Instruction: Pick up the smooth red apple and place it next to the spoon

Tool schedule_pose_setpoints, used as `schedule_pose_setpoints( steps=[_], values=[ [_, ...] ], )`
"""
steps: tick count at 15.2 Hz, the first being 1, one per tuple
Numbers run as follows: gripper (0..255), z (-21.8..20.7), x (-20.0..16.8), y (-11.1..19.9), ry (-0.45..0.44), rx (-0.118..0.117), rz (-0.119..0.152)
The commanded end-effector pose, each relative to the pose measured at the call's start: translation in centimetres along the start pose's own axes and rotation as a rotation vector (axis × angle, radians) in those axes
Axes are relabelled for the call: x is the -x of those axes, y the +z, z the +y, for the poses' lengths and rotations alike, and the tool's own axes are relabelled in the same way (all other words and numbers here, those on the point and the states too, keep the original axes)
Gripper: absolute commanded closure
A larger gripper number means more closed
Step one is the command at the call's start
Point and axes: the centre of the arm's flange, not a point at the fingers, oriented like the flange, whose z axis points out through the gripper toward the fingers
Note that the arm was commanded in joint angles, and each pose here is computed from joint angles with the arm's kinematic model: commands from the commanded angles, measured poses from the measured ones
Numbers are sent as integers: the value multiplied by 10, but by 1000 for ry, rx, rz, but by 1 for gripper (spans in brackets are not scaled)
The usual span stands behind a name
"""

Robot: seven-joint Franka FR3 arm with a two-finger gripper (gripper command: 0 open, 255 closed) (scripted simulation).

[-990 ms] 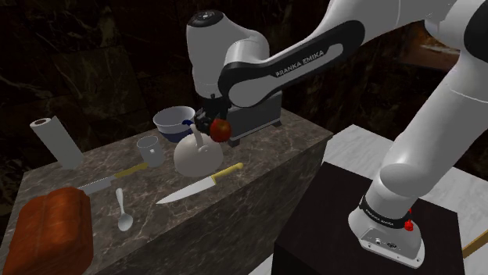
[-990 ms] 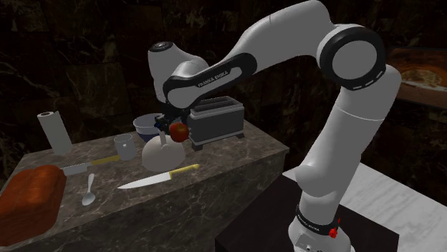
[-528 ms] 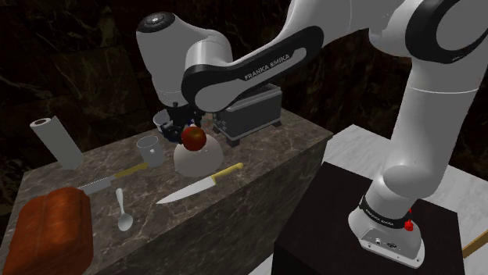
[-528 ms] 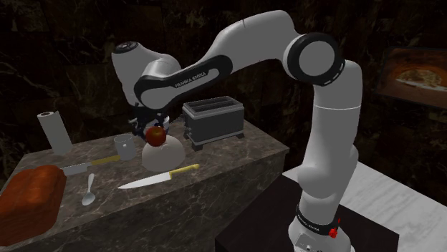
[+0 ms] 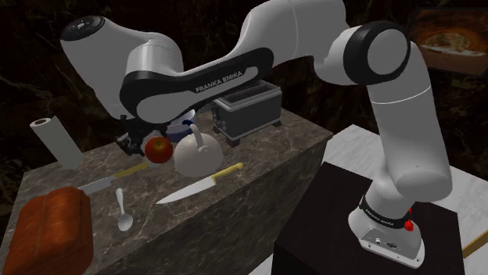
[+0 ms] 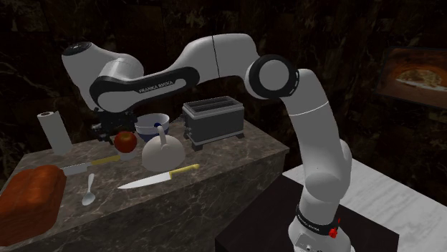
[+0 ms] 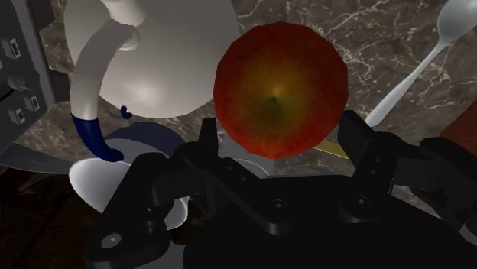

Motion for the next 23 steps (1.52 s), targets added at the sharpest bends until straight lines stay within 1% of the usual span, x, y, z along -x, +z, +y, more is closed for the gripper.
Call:
schedule_pose_setpoints(
  steps=[1, 23],
  values=[
    [255, -9, -4, 9, 2, 3, 0],
    [255, -35, 30, 118, 2, 3, 0]
  ],
)
